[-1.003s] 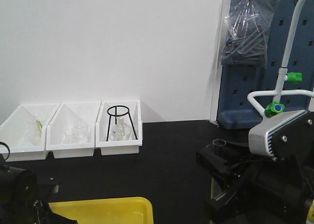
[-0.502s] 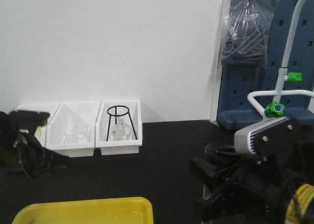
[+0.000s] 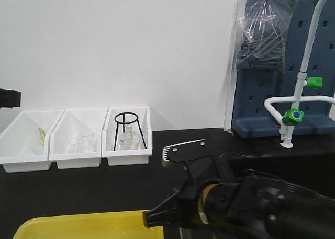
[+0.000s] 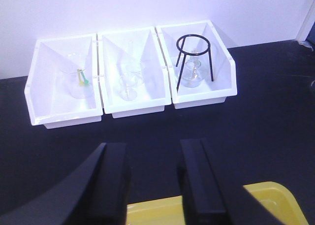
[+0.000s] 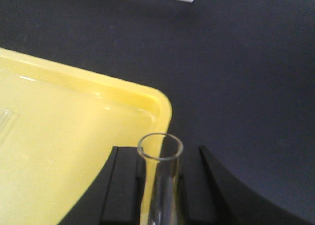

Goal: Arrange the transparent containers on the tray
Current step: 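Lower the right-held test tube into the yellow tray and open the right gripper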

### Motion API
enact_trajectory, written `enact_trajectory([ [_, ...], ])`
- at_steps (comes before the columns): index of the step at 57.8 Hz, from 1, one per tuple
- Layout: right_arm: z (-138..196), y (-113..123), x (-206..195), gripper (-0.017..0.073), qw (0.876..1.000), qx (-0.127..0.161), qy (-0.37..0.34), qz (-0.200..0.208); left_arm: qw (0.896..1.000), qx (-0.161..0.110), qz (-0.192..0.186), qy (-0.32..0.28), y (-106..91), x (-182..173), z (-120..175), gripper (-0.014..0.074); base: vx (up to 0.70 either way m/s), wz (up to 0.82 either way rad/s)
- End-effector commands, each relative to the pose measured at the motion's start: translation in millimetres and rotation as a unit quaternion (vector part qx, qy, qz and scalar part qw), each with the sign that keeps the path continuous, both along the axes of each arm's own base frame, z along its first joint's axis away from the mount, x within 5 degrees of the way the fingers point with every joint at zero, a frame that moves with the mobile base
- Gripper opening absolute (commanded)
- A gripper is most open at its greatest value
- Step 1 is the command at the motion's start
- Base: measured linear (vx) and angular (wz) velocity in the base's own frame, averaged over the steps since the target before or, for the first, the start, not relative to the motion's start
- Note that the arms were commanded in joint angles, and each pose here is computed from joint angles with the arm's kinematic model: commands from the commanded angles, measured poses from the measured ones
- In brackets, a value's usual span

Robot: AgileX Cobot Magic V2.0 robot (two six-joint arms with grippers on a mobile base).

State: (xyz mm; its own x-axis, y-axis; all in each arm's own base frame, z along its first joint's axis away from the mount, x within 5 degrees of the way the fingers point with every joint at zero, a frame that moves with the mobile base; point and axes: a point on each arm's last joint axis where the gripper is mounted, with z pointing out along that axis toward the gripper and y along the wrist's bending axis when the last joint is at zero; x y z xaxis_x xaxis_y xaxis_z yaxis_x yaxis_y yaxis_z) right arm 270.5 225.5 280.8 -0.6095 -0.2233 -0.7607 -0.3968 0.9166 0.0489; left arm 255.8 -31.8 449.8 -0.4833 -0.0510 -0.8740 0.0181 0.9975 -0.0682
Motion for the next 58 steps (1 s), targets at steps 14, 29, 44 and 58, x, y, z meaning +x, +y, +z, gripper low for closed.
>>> enact_trajectory([
  [14,-8.5,52.0,31.3,-0.0011,0.996,0.061,0.064,0.008,1.0,0.0,-0.001,-0.025,0.8,-10.2,14.7,0.0383,0.0,0.0],
  [29,-29.9,79.1,55.5,-0.0011,0.991,0.064,0.116,-0.012,1.0,-0.001,0.0,-0.019,0.8,-10.7,13.7,0.0383,0.0,0.0],
  [44,-51.8,99.1,74.0,-0.0011,0.987,0.061,0.146,-0.024,1.0,0.0,0.0,-0.012,1.0,-11.3,12.5,0.0379,0.0,0.0],
  [58,-86.4,109.1,84.8,-0.0011,0.986,0.051,0.157,-0.026,1.0,0.0,0.001,-0.011,1.0,-11.4,12.3,0.0379,0.0,0.0],
])
